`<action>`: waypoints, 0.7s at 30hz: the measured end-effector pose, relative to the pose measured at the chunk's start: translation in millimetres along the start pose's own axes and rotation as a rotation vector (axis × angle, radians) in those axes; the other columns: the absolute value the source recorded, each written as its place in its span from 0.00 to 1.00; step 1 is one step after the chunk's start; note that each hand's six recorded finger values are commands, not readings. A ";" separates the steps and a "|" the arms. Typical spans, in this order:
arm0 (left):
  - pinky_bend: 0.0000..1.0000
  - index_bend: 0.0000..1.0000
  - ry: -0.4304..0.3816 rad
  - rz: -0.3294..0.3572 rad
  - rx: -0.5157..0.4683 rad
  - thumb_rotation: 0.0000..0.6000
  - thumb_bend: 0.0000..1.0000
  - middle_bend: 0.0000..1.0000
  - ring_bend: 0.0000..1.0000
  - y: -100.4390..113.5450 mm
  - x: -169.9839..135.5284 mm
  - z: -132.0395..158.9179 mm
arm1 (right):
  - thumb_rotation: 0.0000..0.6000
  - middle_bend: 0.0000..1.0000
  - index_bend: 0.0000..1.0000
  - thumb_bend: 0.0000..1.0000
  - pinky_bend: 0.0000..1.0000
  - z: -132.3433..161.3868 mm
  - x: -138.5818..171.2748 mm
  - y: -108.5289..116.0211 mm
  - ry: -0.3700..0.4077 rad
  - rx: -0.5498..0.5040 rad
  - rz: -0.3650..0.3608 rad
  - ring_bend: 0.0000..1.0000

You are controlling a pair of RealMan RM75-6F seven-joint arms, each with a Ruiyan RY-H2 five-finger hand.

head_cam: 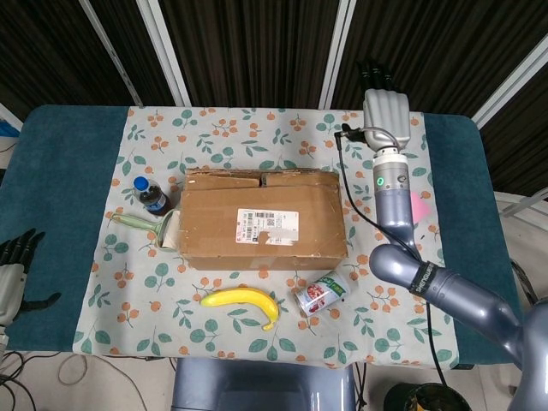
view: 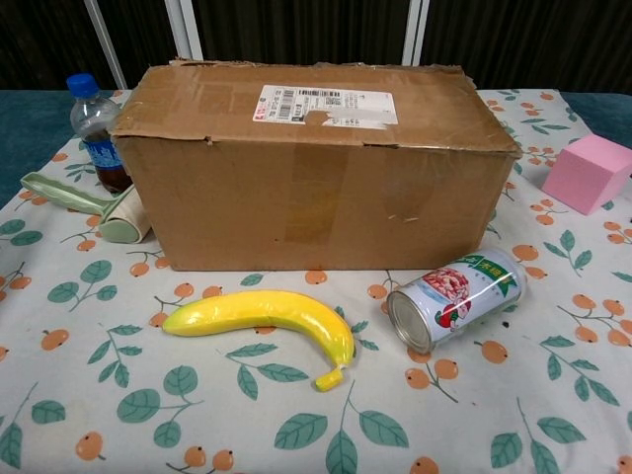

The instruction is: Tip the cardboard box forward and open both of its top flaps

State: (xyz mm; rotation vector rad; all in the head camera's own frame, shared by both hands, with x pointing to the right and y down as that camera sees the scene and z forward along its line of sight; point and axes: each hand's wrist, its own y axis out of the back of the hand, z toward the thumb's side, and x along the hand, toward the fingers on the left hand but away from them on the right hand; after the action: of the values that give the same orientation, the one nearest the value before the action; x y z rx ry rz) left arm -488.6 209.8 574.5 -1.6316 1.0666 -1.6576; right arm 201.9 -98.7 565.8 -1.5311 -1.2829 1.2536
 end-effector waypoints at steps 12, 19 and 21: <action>0.01 0.00 0.001 0.005 0.010 1.00 0.09 0.00 0.00 -0.4 -0.4 1.1 | 1.00 0.00 0.00 0.36 0.25 25.9 74.1 7.1 0.124 -0.149 0.170 0.00; 0.01 0.00 0.002 0.019 0.009 1.00 0.09 0.00 0.00 1.0 -0.6 0.9 | 1.00 0.00 0.00 0.36 0.25 7.6 114.8 4.3 0.121 -0.119 0.223 0.00; 0.01 0.00 0.003 0.020 0.011 1.00 0.09 0.00 0.00 0.5 -0.7 0.9 | 1.00 0.00 0.00 0.36 0.25 -4.5 126.7 5.1 0.117 -0.088 0.213 0.00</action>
State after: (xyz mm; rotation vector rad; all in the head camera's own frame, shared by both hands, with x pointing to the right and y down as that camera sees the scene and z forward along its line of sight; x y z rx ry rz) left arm -487.7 210.0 573.6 -1.6072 1.0695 -1.6505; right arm 209.0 24.4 535.9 -1.8151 -1.1360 1.2319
